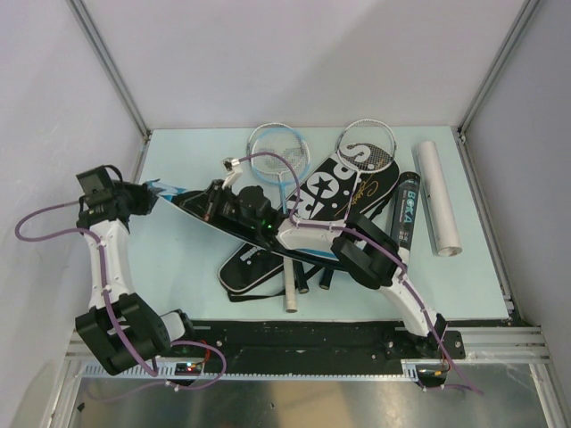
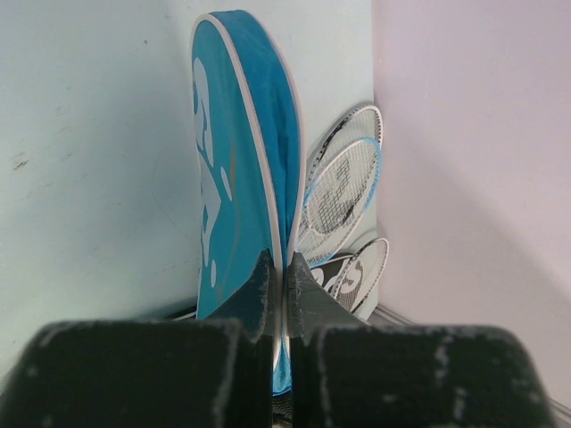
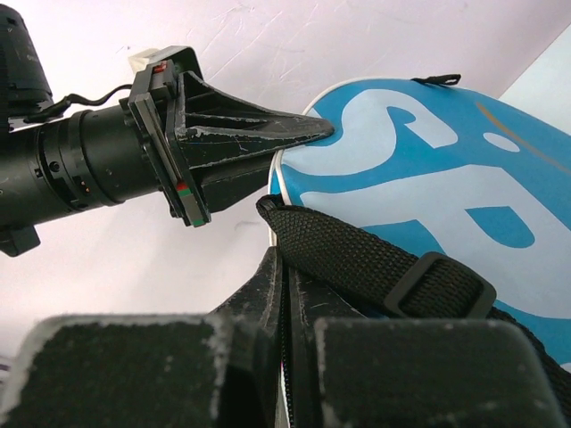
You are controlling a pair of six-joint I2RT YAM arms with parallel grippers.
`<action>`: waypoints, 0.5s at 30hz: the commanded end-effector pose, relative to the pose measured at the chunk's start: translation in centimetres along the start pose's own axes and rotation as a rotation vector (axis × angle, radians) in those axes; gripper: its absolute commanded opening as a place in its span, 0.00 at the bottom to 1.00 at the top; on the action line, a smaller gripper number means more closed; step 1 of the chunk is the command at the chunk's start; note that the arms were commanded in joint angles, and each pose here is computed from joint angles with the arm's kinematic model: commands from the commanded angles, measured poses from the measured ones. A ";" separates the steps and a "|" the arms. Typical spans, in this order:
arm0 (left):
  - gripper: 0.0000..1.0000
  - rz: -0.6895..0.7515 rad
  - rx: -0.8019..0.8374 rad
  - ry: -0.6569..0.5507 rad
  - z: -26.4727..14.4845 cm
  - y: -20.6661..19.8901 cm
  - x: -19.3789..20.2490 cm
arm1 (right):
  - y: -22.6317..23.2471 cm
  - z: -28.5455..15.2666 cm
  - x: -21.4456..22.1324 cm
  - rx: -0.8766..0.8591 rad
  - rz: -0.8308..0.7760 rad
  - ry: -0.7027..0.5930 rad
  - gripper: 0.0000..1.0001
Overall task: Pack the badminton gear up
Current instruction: Zip the racket bag at the center of the board.
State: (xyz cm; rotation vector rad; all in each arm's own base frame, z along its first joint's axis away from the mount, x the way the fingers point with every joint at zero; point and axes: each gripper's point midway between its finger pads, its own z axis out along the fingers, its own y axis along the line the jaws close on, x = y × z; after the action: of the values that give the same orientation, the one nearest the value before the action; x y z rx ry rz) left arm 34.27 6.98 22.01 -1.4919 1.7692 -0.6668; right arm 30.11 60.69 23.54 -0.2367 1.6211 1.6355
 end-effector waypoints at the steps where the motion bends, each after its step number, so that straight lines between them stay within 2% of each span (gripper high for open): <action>1: 0.00 0.045 0.112 -0.047 -1.6 -3.3 -1.2 | 1.0 -1.3 -3.3 -0.027 -0.072 -0.027 0.00; 15: 0.00 0.061 0.118 -0.075 -1.7 -4.0 -1.9 | -0.5 -3.0 -2.4 0.019 -0.198 0.036 0.00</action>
State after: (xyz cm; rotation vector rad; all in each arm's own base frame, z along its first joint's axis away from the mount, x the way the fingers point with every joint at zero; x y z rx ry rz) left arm 33.68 5.34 21.53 -1.4863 1.8370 -0.7156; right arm 29.48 58.68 23.11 -0.3572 1.6046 1.5632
